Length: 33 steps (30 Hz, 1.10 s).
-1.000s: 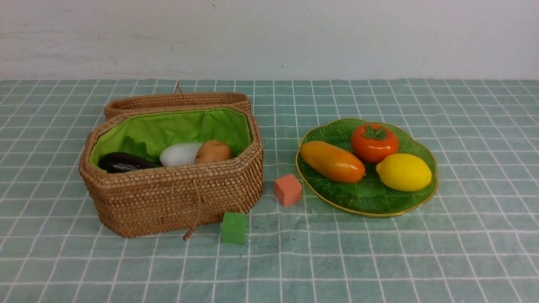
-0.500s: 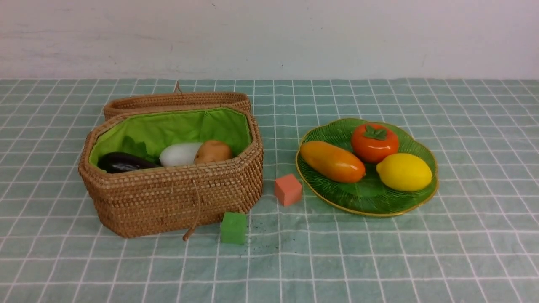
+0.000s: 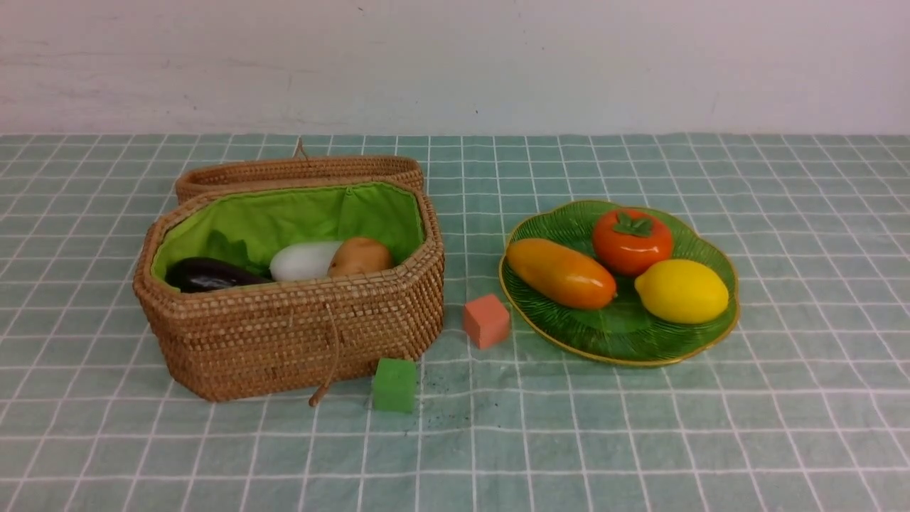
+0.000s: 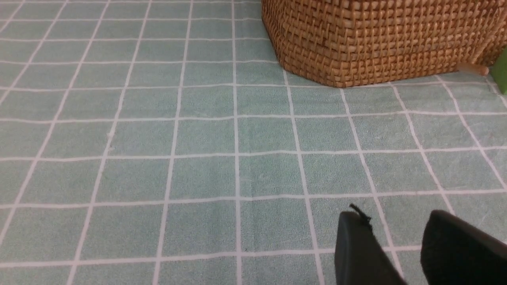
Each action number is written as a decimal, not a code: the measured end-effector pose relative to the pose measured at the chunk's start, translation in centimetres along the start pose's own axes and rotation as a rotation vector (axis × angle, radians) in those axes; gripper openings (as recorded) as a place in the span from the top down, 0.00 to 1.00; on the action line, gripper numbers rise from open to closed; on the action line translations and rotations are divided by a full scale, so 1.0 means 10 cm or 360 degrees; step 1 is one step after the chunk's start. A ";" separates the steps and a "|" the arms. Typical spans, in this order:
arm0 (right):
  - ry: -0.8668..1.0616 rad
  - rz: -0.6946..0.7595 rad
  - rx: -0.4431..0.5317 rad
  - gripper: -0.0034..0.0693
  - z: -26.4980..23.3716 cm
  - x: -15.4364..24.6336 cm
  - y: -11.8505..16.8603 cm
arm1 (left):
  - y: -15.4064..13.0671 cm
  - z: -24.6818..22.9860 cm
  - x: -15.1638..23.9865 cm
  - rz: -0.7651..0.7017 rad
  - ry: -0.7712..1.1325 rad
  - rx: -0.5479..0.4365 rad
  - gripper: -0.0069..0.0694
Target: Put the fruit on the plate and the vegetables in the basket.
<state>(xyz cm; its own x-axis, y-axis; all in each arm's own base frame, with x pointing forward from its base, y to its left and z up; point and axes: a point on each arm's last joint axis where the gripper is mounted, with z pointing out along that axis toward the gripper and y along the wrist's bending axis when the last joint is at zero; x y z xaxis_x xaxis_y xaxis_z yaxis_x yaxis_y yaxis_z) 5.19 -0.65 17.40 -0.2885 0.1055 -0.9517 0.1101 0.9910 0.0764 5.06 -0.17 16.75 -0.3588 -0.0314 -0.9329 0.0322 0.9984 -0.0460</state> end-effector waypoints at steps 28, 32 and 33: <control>-0.0001 0.0002 -0.0001 0.91 0.00 0.00 0.00 | 0.00 0.00 0.00 0.0000 0.0000 0.0000 0.60; -0.0001 0.0002 -0.0001 0.91 0.00 0.00 0.00 | 0.00 0.00 0.00 0.0000 0.0000 0.0000 0.60; -0.0001 0.0002 -0.0001 0.90 0.00 0.00 0.00 | 0.00 0.00 0.00 0.0000 0.0000 0.0000 0.60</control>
<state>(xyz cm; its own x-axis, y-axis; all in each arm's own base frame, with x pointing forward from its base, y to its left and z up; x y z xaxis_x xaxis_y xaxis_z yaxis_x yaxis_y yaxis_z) 5.19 -0.65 17.41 -0.2877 0.1067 -0.9518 0.1098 0.9909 0.0778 5.06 -0.17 16.75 -0.3588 -0.0314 -0.9329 0.0322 0.9984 -0.0460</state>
